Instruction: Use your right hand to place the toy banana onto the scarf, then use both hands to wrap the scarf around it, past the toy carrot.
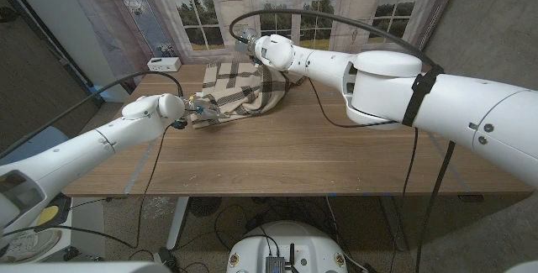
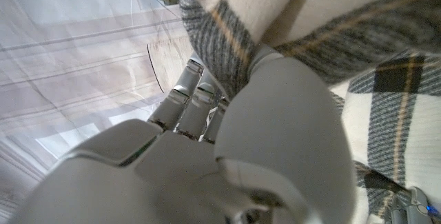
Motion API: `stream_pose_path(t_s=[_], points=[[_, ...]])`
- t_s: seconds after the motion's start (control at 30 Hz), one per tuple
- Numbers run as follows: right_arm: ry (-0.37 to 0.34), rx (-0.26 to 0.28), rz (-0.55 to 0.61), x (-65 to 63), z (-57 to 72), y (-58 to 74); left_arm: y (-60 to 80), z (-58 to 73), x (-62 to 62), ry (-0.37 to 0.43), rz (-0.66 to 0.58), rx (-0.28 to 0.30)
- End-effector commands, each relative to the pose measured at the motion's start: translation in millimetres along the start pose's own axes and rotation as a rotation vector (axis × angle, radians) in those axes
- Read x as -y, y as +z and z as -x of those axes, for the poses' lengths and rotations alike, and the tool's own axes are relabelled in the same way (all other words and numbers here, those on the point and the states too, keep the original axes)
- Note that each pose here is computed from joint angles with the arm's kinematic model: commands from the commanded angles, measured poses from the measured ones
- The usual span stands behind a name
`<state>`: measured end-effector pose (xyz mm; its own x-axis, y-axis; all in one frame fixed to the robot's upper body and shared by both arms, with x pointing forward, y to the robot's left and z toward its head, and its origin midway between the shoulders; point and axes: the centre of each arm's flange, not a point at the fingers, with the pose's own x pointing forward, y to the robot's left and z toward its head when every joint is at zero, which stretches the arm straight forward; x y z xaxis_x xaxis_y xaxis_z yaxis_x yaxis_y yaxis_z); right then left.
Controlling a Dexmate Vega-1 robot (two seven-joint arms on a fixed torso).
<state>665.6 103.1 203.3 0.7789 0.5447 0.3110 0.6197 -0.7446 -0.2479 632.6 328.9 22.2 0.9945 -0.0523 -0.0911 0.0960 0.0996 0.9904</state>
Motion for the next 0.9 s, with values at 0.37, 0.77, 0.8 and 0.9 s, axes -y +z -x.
stream_pose_path(t_s=[0.37,0.77,0.8,0.9], points=[[-0.158,-0.014,0.229,71.0,-3.4,17.3,-0.5,-3.2,-7.4,-0.009,-0.011,-0.006],[-0.165,0.0,0.202,107.6,-4.2,26.1,0.8,-4.0,-8.4,-0.007,-0.018,0.001],[-0.175,0.006,0.197,110.4,-4.0,27.4,0.5,-3.4,-8.2,-0.005,-0.017,0.0],[-0.185,0.038,0.129,116.7,-2.8,41.1,-0.2,-2.0,-7.3,-0.006,-0.016,-0.002]])
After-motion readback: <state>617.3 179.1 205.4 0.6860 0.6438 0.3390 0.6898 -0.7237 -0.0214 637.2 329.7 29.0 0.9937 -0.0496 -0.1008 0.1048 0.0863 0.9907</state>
